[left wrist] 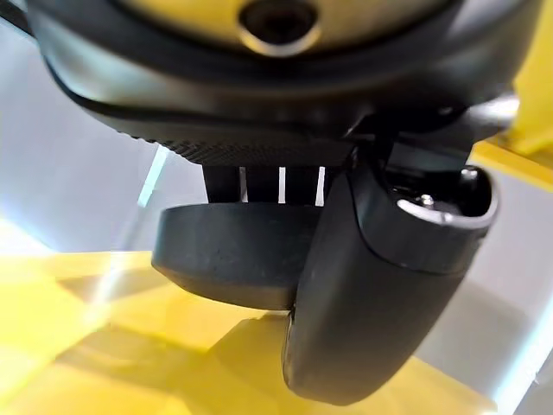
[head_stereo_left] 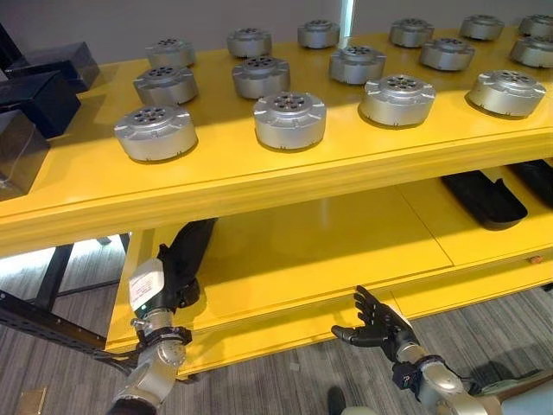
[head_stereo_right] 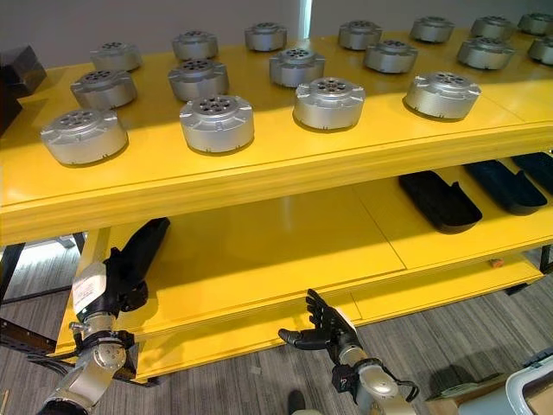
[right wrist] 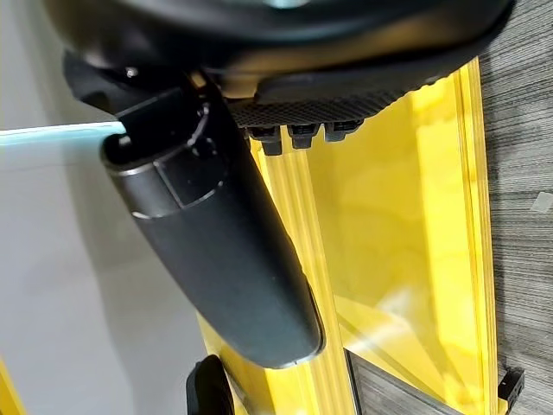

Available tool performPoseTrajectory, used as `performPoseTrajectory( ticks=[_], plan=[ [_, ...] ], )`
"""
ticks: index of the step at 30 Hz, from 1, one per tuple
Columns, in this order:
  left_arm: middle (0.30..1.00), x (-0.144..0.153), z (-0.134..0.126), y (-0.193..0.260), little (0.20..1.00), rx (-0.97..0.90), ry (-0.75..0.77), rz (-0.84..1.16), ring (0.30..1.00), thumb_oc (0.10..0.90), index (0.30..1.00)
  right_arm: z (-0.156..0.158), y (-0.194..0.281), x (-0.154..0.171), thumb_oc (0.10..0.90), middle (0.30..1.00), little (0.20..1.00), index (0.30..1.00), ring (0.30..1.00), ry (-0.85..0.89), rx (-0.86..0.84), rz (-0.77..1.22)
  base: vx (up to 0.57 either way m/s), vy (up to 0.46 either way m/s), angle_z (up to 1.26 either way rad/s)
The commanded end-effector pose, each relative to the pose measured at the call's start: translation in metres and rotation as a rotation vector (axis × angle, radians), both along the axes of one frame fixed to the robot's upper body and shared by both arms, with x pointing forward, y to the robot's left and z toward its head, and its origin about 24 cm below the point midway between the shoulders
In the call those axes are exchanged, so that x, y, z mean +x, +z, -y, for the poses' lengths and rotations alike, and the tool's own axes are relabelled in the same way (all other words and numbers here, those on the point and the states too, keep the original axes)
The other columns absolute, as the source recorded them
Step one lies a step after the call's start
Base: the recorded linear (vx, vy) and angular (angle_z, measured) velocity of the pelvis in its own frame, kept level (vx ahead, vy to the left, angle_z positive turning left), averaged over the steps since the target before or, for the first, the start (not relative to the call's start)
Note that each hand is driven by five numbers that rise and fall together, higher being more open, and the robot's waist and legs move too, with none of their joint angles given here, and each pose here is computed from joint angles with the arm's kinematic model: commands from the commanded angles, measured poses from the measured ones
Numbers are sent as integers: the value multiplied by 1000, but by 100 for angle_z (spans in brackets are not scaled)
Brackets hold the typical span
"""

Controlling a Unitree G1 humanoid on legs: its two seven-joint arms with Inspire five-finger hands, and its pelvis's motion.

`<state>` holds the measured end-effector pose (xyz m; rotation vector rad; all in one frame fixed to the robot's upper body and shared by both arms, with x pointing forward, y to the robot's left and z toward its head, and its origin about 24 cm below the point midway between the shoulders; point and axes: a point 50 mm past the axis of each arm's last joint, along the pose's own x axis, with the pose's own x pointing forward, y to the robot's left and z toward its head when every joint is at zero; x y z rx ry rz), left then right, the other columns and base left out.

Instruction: Move parts from the plastic box to the shelf.

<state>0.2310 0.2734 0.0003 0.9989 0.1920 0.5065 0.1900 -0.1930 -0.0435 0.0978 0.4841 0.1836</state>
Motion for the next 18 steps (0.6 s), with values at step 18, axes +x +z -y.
performPoseTrajectory(
  ticks=[18],
  plan=[
    [300,92,-31,98,300,157,190,286,300,400,300,-31,60,55,900,1000,1000,1000,1000,225,6,288,-53,6,-5]
  ],
)
